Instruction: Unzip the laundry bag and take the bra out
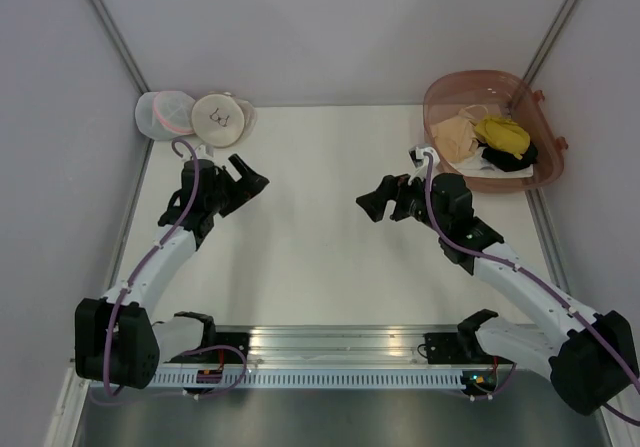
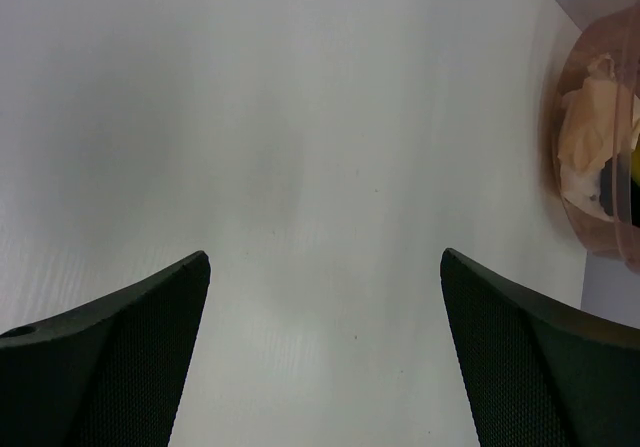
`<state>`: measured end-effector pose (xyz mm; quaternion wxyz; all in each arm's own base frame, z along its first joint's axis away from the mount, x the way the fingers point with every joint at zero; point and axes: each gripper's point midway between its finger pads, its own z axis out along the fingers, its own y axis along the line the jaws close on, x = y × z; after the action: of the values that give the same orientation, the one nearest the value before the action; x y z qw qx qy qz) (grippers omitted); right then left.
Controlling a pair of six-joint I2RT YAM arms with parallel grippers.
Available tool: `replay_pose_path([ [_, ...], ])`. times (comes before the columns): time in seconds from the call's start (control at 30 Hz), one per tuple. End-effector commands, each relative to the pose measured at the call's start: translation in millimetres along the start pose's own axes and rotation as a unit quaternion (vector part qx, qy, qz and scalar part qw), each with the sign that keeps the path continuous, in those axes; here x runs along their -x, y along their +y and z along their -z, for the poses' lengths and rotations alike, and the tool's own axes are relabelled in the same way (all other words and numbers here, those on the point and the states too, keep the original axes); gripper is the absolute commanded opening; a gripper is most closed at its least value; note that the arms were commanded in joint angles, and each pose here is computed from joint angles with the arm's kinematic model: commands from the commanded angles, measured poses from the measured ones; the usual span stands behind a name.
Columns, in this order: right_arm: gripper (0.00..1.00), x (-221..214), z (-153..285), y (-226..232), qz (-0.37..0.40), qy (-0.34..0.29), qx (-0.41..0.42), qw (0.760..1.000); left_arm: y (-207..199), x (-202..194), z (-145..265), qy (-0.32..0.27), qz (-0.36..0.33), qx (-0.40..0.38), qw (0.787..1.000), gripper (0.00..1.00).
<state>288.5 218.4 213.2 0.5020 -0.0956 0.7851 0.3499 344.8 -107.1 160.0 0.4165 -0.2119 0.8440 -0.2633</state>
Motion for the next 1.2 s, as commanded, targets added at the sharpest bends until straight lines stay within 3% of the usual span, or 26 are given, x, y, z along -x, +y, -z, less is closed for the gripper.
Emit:
replay_pose_path([
  [0.0, 0.98, 19, -6, 4, 0.001, -0.013, -0.004, 1.000, -7, 16, 7, -0.024, -0.014, 0.000, 1.000, 0.99],
  [0.17, 0.98, 16, -7, 7, -0.003, -0.015, 0.010, 1.000, 1, 24, 0, -0.031, -0.019, 0.032, 0.999, 1.00],
  [0.4, 0.98, 10, -1, 15, -0.005, -0.014, 0.034, 0.999, 63, 75, -34, -0.156, 0.058, 0.161, 0.973, 0.99],
  [0.53, 0.98, 1, 4, 15, -0.005, -0.012, 0.042, 0.999, 108, 85, -77, -0.182, 0.104, 0.215, 0.954, 1.00],
  [0.67, 0.98, -3, 13, 15, -0.002, -0.020, 0.044, 0.999, 123, 108, -112, -0.202, 0.098, 0.236, 0.945, 0.99],
  [0.83, 0.98, -11, 17, 10, 0.011, -0.007, 0.033, 0.999, 135, 128, -148, -0.205, 0.138, 0.171, 0.954, 0.99],
  [0.97, 0.98, -14, 22, 3, 0.021, 0.003, 0.014, 1.000, 140, 153, -165, -0.238, 0.175, 0.115, 0.949, 0.99],
  [1.07, 0.98, -16, 25, 1, 0.024, 0.006, 0.009, 1.000, 151, 169, -176, -0.262, 0.193, 0.112, 0.939, 0.99],
  [1.17, 0.98, -17, 26, 2, 0.019, 0.007, 0.008, 1.000, 150, 176, -201, -0.258, 0.189, 0.091, 0.943, 0.99],
])
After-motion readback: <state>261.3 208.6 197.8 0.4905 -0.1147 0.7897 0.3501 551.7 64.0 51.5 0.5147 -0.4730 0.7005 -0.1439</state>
